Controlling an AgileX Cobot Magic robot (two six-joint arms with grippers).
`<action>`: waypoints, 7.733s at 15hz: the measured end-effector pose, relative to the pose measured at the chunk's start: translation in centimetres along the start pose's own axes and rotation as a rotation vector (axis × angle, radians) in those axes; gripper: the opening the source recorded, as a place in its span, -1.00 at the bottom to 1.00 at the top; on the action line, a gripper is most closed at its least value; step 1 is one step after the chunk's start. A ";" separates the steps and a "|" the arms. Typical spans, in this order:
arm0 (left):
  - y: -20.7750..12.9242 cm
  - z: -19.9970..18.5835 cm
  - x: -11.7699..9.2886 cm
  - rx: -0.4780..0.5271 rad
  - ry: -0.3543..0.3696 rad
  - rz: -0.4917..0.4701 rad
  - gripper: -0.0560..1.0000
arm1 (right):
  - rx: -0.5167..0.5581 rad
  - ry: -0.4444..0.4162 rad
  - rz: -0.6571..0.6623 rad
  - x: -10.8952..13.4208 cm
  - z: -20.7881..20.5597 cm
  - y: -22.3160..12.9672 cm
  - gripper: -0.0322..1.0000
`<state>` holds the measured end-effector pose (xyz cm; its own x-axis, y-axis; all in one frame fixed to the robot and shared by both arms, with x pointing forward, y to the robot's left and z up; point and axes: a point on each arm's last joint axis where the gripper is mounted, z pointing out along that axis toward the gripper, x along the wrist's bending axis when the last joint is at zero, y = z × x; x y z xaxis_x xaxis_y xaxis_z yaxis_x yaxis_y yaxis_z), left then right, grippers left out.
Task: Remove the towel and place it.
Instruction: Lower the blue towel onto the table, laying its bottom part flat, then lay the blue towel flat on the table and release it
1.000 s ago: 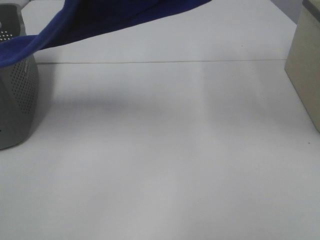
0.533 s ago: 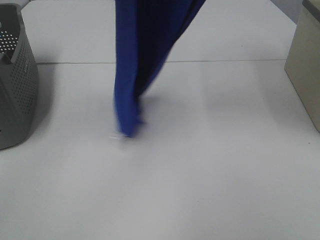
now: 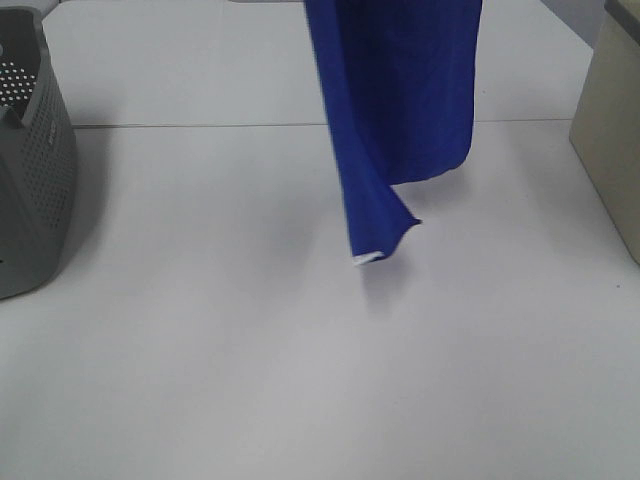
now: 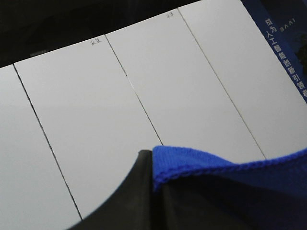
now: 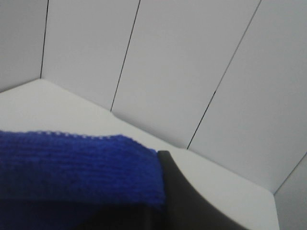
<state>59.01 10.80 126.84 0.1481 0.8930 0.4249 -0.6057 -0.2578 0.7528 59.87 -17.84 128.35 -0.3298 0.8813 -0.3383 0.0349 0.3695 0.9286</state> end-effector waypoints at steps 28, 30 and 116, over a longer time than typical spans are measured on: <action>-13.1 7.6 1.6 0.057 0.054 0.145 -0.89 | -0.198 -0.069 -0.014 1.3 11.1 -3.4 -0.91; -13.2 7.6 1.8 0.057 0.055 0.150 -0.89 | -0.198 -0.074 -0.015 1.1 11.1 -3.5 -0.91; -5.6 -33.2 -8.3 1.588 -1.012 -0.787 0.22 | 1.233 0.519 0.678 12.0 -21.0 -23.2 0.49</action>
<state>35.20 17.12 102.39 0.6160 0.6118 -0.4962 0.7852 -0.5277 0.3241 35.31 -22.07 105.94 -0.2056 0.8803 0.4275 0.9786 0.1873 0.0850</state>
